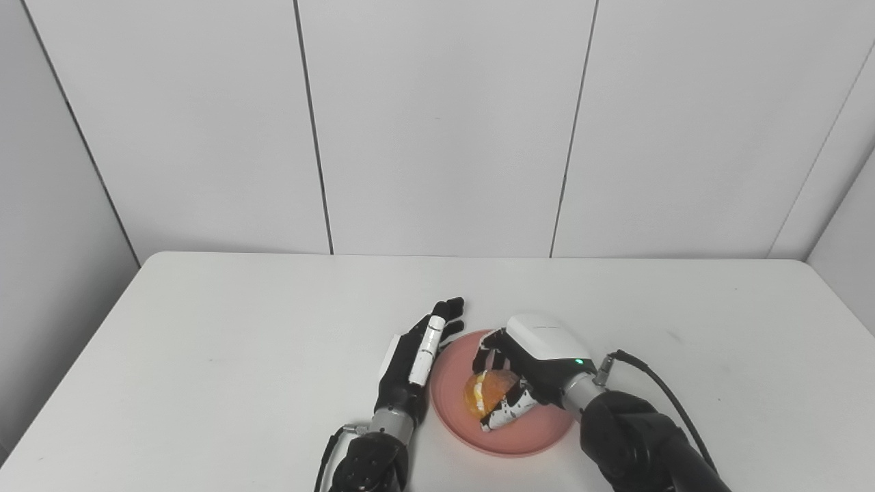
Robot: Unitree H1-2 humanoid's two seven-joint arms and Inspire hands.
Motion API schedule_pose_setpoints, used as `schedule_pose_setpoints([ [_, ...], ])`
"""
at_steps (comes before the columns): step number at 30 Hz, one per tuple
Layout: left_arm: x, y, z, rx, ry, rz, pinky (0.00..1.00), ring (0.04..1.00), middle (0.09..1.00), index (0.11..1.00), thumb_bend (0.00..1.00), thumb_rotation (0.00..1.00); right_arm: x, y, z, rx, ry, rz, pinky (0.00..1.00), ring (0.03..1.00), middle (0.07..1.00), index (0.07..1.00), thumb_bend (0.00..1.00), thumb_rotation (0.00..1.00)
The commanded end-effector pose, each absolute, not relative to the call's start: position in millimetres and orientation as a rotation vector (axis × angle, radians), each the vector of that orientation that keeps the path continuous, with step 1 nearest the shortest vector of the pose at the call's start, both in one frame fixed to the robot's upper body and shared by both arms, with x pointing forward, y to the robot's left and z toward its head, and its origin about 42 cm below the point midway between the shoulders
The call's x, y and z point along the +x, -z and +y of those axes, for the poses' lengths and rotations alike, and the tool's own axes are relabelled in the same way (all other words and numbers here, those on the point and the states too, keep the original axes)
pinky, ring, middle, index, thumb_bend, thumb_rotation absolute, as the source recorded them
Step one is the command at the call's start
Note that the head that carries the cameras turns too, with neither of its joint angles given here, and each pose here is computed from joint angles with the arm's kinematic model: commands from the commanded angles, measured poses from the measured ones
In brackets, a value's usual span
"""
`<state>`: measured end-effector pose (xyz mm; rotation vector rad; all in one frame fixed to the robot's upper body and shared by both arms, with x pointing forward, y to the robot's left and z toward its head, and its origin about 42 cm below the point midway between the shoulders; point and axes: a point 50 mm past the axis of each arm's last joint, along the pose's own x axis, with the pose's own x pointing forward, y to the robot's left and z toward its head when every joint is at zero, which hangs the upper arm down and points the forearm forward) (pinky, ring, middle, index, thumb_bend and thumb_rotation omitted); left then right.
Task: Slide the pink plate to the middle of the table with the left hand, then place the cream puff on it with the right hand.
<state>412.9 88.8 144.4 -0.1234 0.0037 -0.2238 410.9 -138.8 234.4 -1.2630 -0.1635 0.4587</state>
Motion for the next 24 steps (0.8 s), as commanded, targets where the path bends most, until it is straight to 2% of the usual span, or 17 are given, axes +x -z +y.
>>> schedule_pose_setpoints([
  [1,399,-113,92,-0.129,0.213,0.160,0.77,0.876,0.877,0.785,0.73,0.94,412,-253,-135,-1.285,-0.445,-0.241,0.54,0.664,0.711,0.654,0.91,0.20],
  [3,399,-113,92,-0.129,0.213,0.158,0.77,0.883,0.875,0.785,0.72,0.94,411,-254,-136,-1.287,-0.446,-0.247,0.60,0.703,0.736,0.702,0.98,0.23],
  [5,398,-113,91,-0.129,0.210,0.162,0.78,0.887,0.875,0.785,0.72,0.95,411,-255,-136,-1.289,-0.446,-0.250,0.61,0.708,0.738,0.710,0.99,0.23],
  [7,398,-113,91,-0.129,0.209,0.166,0.80,0.909,0.891,0.781,0.73,0.95,411,-255,-138,-1.288,-0.443,-0.251,0.64,0.752,0.774,0.725,1.00,0.25],
  [12,396,-111,89,-0.134,0.212,0.161,0.79,0.898,0.876,0.776,0.71,0.95,411,-257,-143,-1.272,-0.434,-0.251,0.66,0.803,0.823,0.749,1.00,0.28],
  [18,396,-110,88,-0.141,0.208,0.165,0.79,0.893,0.886,0.780,0.72,0.94,408,-263,-152,-1.243,-0.407,-0.280,0.68,0.810,0.814,0.739,1.00,0.29],
  [21,396,-110,88,-0.149,0.208,0.162,0.79,0.885,0.874,0.794,0.71,0.94,403,-267,-155,-1.215,-0.381,-0.331,0.66,0.779,0.777,0.739,1.00,0.30],
  [24,396,-110,88,-0.155,0.200,0.146,0.79,0.874,0.852,0.797,0.70,0.93,397,-269,-155,-1.139,-0.341,-0.408,0.69,0.794,0.774,0.738,1.00,0.30],
])
